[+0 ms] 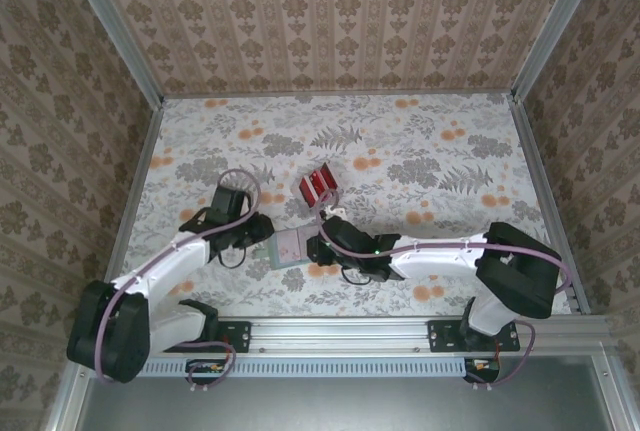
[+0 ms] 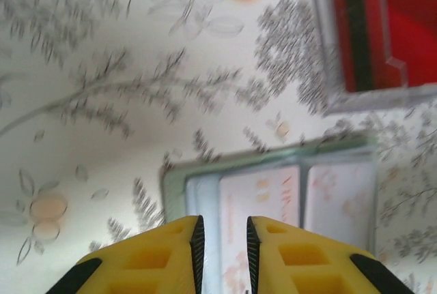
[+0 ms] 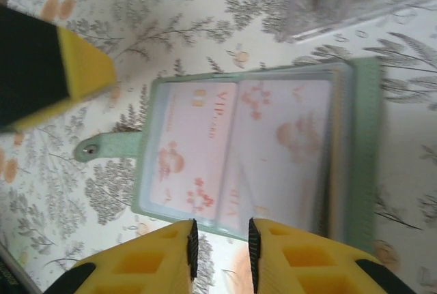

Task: Put the credit cards into the card holder
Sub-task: Rotate the card holder at the bottom-center of the table.

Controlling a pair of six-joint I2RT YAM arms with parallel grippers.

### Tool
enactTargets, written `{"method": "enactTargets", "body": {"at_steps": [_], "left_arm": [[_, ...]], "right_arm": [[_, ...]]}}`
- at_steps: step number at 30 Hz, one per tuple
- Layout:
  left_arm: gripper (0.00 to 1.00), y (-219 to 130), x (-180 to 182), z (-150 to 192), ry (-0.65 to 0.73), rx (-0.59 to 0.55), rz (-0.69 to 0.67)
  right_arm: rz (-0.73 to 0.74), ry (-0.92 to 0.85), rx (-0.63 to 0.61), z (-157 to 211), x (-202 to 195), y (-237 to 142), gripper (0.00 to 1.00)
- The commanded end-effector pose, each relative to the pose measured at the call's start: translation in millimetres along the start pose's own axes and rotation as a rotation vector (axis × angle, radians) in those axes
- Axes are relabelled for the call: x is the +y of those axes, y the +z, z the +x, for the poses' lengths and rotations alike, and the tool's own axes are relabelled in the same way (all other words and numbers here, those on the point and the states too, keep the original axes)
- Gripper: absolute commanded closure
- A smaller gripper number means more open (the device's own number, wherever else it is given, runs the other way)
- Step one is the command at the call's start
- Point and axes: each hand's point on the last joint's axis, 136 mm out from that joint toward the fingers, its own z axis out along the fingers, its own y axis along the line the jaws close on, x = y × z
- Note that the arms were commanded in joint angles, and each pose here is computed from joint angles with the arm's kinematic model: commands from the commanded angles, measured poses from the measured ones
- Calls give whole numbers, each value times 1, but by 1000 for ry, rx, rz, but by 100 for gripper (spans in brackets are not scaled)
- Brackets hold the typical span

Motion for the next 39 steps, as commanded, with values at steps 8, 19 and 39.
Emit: {"method": "enactTargets", "body": {"at_steps": [8, 19, 39], "left_arm": [[93, 50, -14, -25, 108, 146, -16], [98, 40, 28, 40, 26, 234, -74], [96, -1, 54, 100, -166, 177, -63]], "right_arm": [[43, 59, 176, 44, -41, 22, 78], [66, 70, 136, 17, -48, 47, 79], [-46, -62, 244, -7, 17, 106, 80]]}}
